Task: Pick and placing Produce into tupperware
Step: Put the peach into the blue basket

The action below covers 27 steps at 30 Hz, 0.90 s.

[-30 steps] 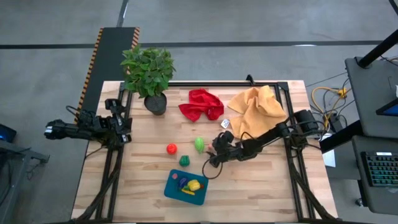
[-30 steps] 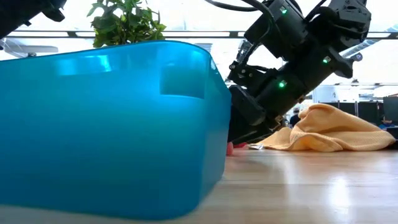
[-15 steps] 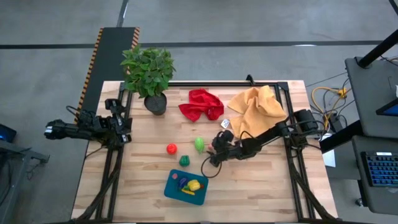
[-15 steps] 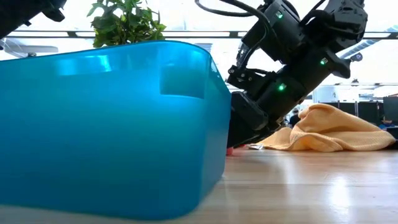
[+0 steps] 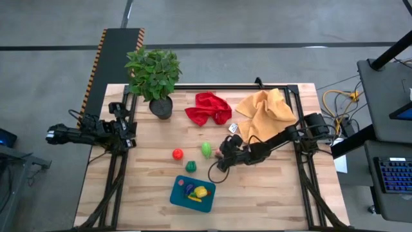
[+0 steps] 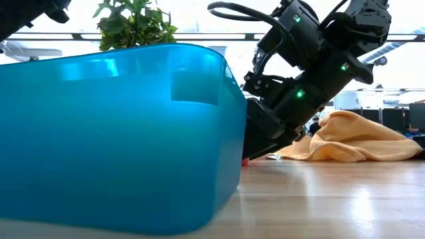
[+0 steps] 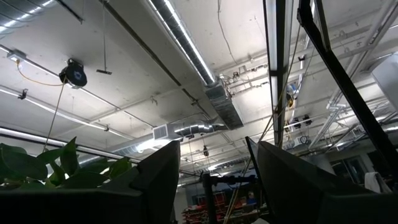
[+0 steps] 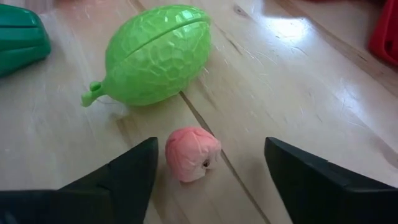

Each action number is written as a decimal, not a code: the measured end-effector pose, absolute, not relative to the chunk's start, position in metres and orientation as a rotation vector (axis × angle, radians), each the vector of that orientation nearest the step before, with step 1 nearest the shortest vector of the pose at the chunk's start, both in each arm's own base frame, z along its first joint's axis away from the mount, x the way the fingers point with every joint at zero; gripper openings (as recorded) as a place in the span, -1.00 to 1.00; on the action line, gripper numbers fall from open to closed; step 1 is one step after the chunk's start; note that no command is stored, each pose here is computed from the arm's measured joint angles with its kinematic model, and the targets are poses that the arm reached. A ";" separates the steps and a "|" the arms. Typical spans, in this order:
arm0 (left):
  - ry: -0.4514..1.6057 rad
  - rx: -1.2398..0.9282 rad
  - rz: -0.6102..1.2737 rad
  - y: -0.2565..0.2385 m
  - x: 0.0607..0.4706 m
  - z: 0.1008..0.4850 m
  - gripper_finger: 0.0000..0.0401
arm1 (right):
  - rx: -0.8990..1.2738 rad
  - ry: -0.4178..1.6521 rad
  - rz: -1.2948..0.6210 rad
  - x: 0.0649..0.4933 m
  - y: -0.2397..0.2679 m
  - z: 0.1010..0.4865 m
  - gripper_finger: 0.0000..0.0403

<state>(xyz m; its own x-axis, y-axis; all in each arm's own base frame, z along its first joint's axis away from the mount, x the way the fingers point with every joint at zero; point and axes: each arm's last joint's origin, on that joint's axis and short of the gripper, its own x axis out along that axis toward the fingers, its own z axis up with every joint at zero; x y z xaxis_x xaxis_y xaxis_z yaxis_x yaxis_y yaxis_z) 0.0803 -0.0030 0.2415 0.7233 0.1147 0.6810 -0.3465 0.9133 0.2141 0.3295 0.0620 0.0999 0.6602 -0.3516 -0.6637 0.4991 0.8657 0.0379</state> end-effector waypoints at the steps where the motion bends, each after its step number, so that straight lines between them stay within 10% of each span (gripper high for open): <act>1: -0.720 0.341 0.260 -0.003 0.080 0.241 -0.01 | 0.225 0.699 -0.486 0.330 0.062 0.100 0.36; 27: -0.720 0.341 0.260 -0.003 0.080 0.241 -0.01 | 0.170 0.695 -0.456 0.335 0.063 0.106 -0.66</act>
<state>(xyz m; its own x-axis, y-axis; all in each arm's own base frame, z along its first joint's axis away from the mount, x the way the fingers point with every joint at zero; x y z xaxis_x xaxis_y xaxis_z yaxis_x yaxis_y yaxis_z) 0.0804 -0.0030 0.2414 0.7236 0.1145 0.6807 -0.3463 0.9133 0.2146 0.3346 0.0632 0.1059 0.6745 -0.3474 -0.6514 0.4586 0.8886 0.0010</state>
